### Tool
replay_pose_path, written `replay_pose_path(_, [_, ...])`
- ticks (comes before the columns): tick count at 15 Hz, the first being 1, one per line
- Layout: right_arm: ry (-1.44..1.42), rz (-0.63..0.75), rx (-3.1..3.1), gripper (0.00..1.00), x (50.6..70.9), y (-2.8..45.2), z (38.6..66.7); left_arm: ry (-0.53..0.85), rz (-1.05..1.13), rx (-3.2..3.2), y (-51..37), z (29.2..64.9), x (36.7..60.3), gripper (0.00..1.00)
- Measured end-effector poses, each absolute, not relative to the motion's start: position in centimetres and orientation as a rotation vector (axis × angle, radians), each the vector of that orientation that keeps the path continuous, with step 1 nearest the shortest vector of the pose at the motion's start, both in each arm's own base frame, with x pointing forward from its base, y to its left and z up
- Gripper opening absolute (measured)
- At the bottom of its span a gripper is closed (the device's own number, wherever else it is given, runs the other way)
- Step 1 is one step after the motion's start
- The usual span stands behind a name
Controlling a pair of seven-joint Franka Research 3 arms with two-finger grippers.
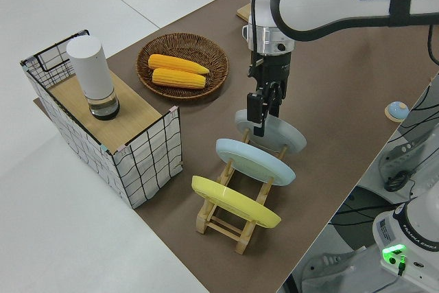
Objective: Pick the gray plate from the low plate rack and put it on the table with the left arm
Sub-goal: 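Move the left gripper down to the top gray plate in the rack, then grasp the top gray plate's edge with the left gripper and lift it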
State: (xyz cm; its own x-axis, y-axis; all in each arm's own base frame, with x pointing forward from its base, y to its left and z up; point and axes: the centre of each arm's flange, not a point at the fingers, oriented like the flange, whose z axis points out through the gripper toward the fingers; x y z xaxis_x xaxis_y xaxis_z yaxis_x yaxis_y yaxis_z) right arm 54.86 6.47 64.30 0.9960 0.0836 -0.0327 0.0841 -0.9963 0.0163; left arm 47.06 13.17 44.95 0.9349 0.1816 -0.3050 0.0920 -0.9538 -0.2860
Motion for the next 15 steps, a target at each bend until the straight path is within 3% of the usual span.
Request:
replay_pose_path(4, [0.131,-0.050,3.121,0.99,54.9,6.5,64.3,-0.258,0.497,-2.820,12.6,43.4,46.6,0.31])
replay_pose_path(6, [0.131,-0.050,3.121,0.99,54.9,6.5,64.3,-0.270,0.488,-2.835,12.1,43.5,46.7,0.13])
replay_pose_path(12, [0.131,-0.050,3.121,0.99,54.9,6.5,64.3,-0.285,0.463,-2.844,12.0,44.4,46.6,0.12])
replay_pose_path(15, [0.131,-0.050,3.121,0.99,54.9,6.5,64.3,-0.314,0.451,-2.834,12.1,47.2,46.9,0.12])
